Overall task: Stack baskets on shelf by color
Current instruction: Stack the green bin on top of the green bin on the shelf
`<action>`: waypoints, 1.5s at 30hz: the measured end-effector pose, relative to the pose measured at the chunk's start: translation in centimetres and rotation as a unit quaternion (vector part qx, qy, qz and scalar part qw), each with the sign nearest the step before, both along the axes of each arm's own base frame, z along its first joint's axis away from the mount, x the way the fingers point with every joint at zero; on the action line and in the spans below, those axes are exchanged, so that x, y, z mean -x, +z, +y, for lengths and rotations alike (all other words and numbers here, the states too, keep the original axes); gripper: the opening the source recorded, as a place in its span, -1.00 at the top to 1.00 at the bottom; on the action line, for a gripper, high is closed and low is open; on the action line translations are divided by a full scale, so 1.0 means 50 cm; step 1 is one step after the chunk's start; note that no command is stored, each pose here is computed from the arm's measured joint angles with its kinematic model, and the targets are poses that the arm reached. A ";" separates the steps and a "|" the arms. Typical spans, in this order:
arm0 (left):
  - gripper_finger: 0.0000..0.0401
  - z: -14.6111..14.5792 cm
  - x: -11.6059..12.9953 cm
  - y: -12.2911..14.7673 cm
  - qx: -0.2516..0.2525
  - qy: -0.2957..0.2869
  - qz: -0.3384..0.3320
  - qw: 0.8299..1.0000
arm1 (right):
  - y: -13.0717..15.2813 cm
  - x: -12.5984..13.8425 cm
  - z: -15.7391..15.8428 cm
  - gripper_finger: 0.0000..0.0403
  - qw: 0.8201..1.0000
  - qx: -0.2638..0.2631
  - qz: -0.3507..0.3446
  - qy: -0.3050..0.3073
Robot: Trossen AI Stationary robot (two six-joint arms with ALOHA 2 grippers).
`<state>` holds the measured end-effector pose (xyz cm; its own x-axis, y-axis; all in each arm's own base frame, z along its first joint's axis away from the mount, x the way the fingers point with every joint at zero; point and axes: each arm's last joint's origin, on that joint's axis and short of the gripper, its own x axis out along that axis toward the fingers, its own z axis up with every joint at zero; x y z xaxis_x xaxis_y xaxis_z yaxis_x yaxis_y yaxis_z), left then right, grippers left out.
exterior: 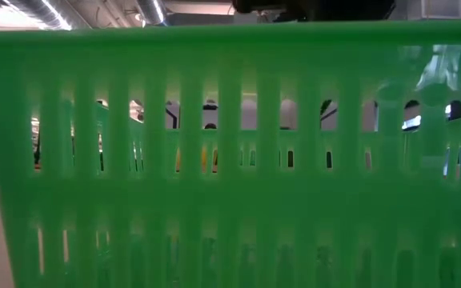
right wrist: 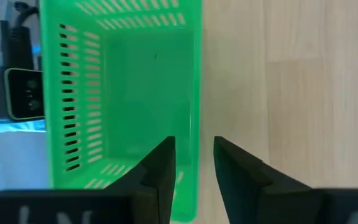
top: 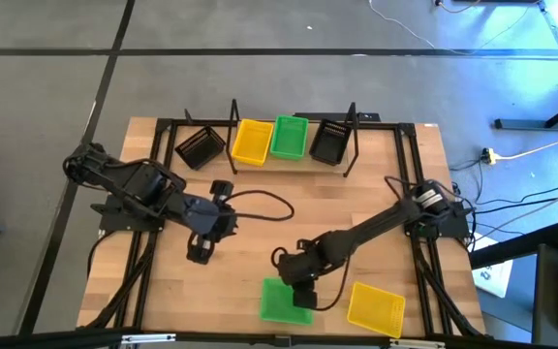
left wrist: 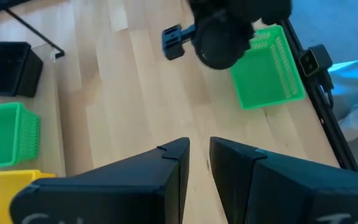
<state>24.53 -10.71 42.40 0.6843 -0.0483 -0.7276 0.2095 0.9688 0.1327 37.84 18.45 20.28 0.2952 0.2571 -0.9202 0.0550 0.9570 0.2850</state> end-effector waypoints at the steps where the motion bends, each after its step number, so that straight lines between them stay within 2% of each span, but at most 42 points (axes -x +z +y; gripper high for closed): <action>1: 0.73 -0.002 0.001 0.000 -0.001 -0.003 0.000 1.000 | -0.006 -0.002 0.001 0.46 1.000 0.000 0.002 0.000; 11: 0.73 -0.008 0.004 0.000 -0.001 -0.009 0.000 1.000 | -0.075 -0.019 0.006 0.46 0.999 0.018 0.028 0.017; 13: 0.73 -0.008 0.004 0.000 -0.001 -0.009 0.000 1.000 | -0.086 -0.025 0.003 0.49 0.999 0.004 0.033 0.022; 15: 0.73 -0.008 0.004 0.000 -0.001 -0.009 0.000 1.000 | -0.089 -0.030 -0.003 0.59 0.998 -0.024 0.044 0.025; 18: 0.73 -0.008 0.004 0.000 -0.001 -0.009 0.000 1.000 | -0.085 -0.037 -0.018 0.88 0.997 -0.049 0.053 0.012; 20: 0.73 -0.008 0.004 0.000 -0.001 -0.009 0.000 1.000 | -0.077 -0.040 -0.029 0.95 0.997 -0.056 0.055 -0.001; 24: 0.73 -0.006 0.010 0.003 0.000 -0.010 -0.001 1.000 | -0.026 -0.047 -0.049 0.97 0.996 -0.054 0.060 -0.021; 29: 0.73 0.005 0.050 0.031 0.011 -0.018 -0.024 0.999 | 0.054 -0.058 -0.071 0.98 0.997 -0.024 0.061 -0.040; 35: 0.73 0.030 0.101 0.065 0.017 -0.013 -0.066 0.998 | 0.147 -0.056 -0.128 0.99 0.983 0.056 0.070 -0.159; 40: 0.73 0.053 0.139 0.088 0.014 0.008 -0.101 0.995 | 0.218 -0.046 -0.187 0.99 0.958 0.109 0.067 -0.256; 45: 0.73 0.064 0.151 0.096 -0.011 0.028 -0.120 0.992 | 0.284 -0.039 -0.289 0.99 0.914 0.178 0.027 -0.365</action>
